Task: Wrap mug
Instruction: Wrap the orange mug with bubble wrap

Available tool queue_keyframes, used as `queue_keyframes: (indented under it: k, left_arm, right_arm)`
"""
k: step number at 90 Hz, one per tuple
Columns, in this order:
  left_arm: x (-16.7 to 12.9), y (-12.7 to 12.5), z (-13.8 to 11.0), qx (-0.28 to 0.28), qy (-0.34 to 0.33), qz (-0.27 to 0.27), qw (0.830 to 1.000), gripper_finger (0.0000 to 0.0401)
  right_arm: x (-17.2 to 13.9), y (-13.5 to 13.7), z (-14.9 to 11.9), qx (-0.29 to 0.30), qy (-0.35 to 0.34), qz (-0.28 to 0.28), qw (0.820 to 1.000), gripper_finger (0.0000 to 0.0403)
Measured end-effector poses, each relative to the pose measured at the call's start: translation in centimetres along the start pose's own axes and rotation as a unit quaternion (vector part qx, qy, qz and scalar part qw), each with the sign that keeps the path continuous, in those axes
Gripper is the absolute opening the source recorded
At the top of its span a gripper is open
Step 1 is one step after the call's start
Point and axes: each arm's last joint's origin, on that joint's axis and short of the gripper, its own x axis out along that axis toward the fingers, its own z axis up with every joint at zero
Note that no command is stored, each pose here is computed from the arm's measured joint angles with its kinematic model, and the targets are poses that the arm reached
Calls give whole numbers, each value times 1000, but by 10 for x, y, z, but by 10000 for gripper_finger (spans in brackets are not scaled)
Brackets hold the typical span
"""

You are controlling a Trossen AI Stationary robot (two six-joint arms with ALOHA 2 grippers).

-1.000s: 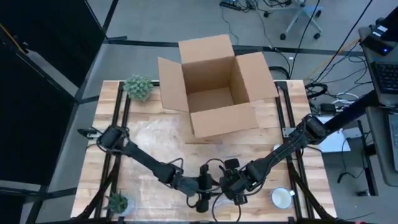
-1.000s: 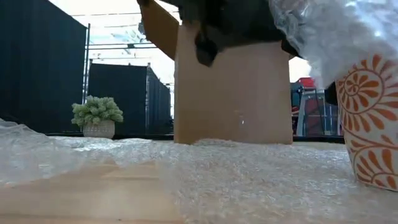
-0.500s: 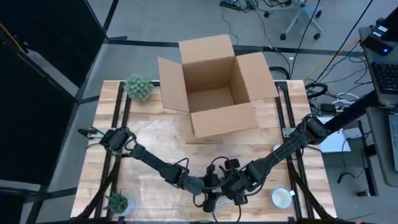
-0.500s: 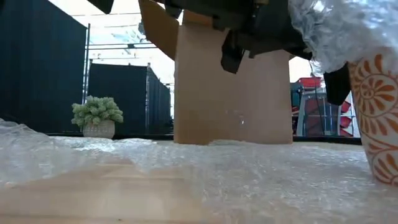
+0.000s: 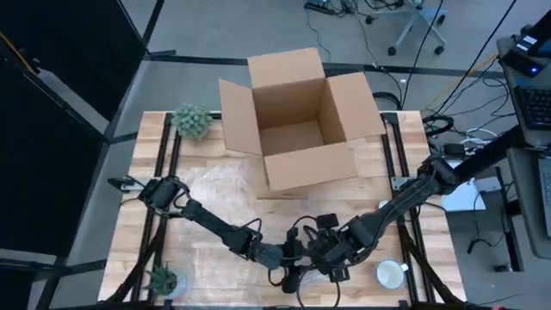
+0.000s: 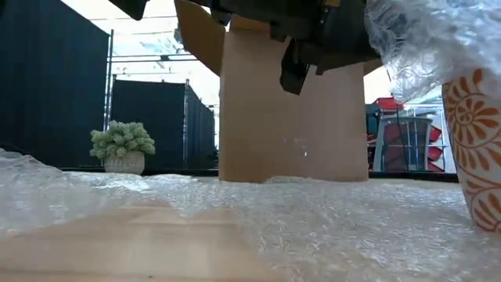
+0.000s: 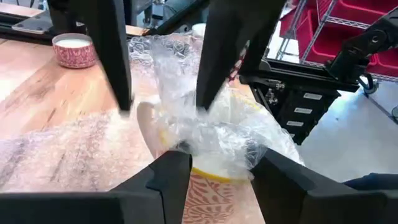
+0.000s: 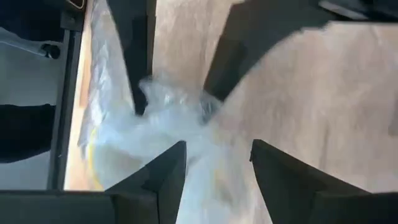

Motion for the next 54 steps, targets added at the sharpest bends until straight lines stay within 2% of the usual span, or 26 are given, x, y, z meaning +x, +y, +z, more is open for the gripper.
queue_keyframes:
  k: [16, 24, 29, 35, 54]
  left_arm:
    - [0, 0, 0, 1, 0, 0, 1000, 148]
    - [0, 0, 0, 1, -1, 0, 1000, 148]
    - [0, 0, 1, 0, -4, -1, 1000, 148]
    - [0, 0, 1, -1, -9, -4, 1000, 148]
    - [0, -1, 1, -2, -9, -5, 1000, 148]
  right_arm:
    - [-29, 4, -11, 52, -28, 9, 998, 169]
    - [-35, 6, -19, 83, -35, -34, 995, 169]
    - [-31, 8, -26, 96, -45, -79, 991, 169]
    - [-20, 10, -33, 101, -53, -106, 988, 169]
    - [17, 15, -33, 123, -108, -63, 984, 169]
